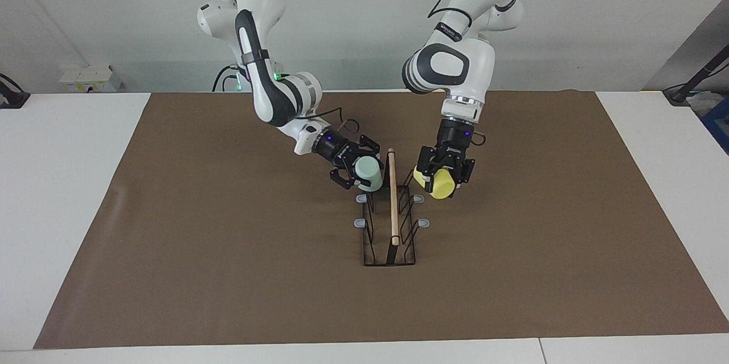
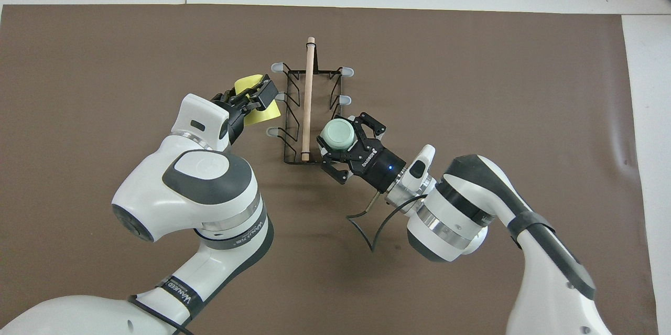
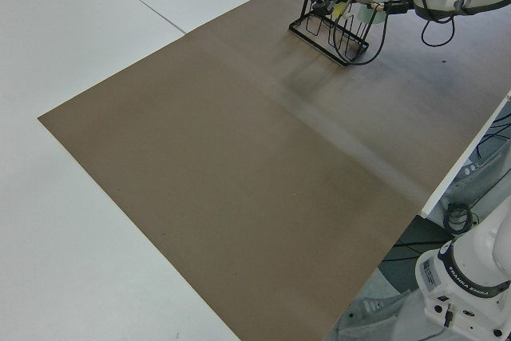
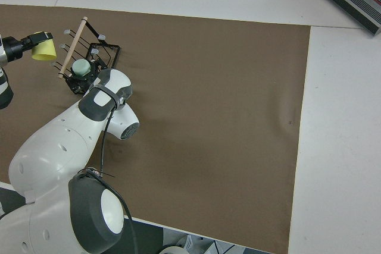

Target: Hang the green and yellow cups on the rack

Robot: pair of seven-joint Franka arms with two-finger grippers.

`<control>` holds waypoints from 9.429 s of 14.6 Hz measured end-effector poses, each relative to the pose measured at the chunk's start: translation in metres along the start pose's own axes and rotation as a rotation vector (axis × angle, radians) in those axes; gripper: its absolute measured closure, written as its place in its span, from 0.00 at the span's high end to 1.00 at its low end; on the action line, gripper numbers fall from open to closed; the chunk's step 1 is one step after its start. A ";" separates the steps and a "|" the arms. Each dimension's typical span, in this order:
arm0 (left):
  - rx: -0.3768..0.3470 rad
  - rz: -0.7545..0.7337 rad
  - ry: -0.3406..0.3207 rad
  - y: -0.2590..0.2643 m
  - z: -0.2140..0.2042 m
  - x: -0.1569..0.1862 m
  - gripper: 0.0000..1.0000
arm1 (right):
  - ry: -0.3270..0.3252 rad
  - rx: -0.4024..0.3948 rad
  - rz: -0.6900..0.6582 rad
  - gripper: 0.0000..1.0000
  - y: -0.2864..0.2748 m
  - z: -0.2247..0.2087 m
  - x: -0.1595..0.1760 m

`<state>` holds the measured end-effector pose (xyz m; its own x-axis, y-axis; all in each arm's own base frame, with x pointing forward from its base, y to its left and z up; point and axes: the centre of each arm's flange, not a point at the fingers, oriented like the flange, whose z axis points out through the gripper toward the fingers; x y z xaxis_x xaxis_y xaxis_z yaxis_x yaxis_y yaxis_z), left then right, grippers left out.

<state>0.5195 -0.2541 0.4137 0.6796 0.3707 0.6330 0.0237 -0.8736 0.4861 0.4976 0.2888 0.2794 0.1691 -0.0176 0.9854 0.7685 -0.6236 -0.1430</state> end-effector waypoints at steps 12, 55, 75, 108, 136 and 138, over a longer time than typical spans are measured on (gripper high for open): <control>0.017 -0.169 -0.043 0.013 -0.015 -0.026 0.63 | 0.020 0.001 -0.004 0.85 0.003 0.004 -0.018; -0.027 -0.068 0.103 -0.032 -0.021 0.064 0.98 | -0.451 -0.199 -0.105 1.00 0.014 -0.077 -0.009; 0.036 0.334 0.175 -0.102 -0.014 0.144 1.00 | -0.671 0.048 -0.955 1.00 0.174 -0.131 0.094; 0.270 0.521 -0.652 -0.096 -0.079 0.178 1.00 | -1.368 -0.220 0.483 1.00 0.206 -0.239 0.239; 0.363 0.372 -0.868 -0.072 -0.157 0.210 1.00 | -1.326 -0.699 0.531 1.00 0.175 -0.219 0.352; 0.381 0.382 -0.863 -0.072 -0.160 0.212 1.00 | -1.325 -0.701 0.533 1.00 0.176 -0.219 0.352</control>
<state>0.5445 -0.0622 0.6090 0.9841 -0.1768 -0.0180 -0.1763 -0.9841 0.0226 0.5570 0.0020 0.6216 0.9961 0.0876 0.0109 0.0876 -0.9961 0.0072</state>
